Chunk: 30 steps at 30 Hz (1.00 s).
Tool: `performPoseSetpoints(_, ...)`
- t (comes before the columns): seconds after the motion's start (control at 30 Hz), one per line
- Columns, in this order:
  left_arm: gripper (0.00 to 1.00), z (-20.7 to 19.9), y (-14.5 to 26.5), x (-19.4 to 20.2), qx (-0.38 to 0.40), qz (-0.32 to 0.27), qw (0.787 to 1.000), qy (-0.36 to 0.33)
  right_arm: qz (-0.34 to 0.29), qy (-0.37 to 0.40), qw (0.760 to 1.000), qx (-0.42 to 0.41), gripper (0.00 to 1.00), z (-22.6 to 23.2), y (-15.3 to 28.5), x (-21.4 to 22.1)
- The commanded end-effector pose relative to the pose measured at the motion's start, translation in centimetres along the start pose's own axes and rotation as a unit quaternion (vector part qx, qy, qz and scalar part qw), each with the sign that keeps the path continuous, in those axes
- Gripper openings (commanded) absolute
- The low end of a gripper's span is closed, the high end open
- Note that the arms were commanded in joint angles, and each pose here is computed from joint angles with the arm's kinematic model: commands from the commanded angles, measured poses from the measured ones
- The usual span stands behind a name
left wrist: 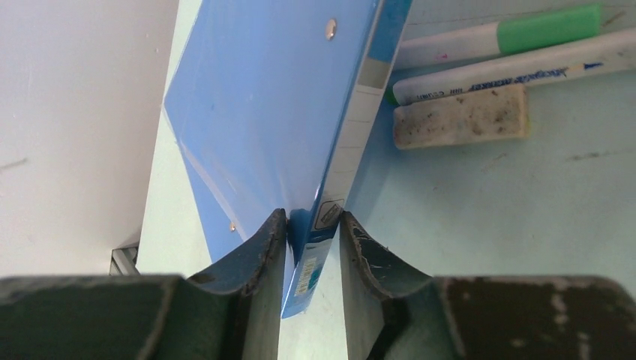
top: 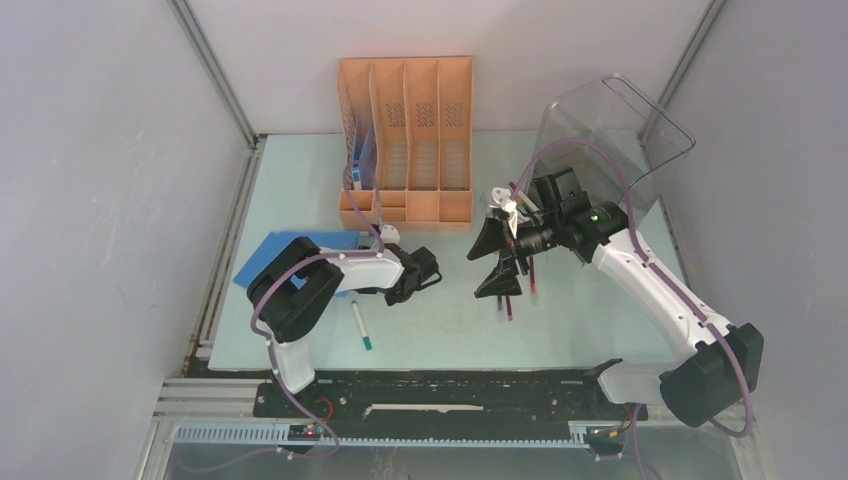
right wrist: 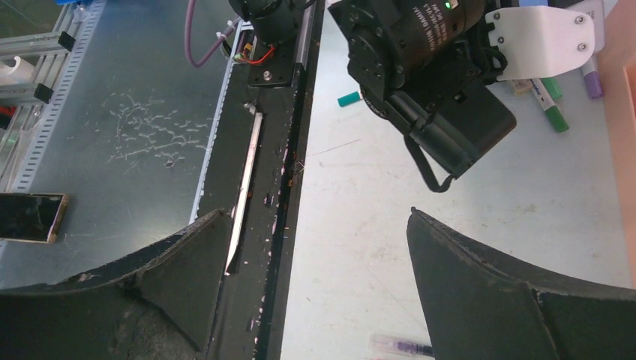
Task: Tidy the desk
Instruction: Pick up the folder from the corner of the board.
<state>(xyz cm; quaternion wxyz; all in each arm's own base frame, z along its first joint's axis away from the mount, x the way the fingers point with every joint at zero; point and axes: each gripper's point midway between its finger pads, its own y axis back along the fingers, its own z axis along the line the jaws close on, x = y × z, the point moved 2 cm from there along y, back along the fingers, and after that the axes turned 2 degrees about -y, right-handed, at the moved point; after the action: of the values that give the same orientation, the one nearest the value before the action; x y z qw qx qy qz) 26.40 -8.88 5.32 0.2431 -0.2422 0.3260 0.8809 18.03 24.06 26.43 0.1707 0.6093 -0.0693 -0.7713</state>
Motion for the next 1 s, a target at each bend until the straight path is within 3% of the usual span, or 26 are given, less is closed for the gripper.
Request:
performPoseSetpoints(0.0,0.11,1.0,2.1,-2.7,0.004,-0.048,0.997,0.053,-0.01,0.021,1.0,-0.008,0.95,1.0,0.3,-0.7)
performPoseSetpoints(0.23,0.0,2.4,4.3,-3.4,0.021,-0.077,0.994,0.068,-0.011,0.023,1.0,-0.008,0.95,1.1,0.5,-0.8)
performPoseSetpoints(0.5,0.0,3.5,6.5,-3.5,0.065,-0.1,0.988,0.1,-0.021,0.0,1.0,0.01,0.95,0.2,1.1,-1.1)
performPoseSetpoints(0.73,0.0,2.4,8.0,-3.1,0.118,-0.104,0.981,0.115,-0.034,-0.074,0.993,0.086,0.94,-3.7,0.5,0.1)
performPoseSetpoints(0.97,0.0,1.8,9.1,-2.5,0.146,-0.109,0.976,0.12,-0.073,-0.195,0.969,0.136,0.92,-7.7,-1.3,1.5)
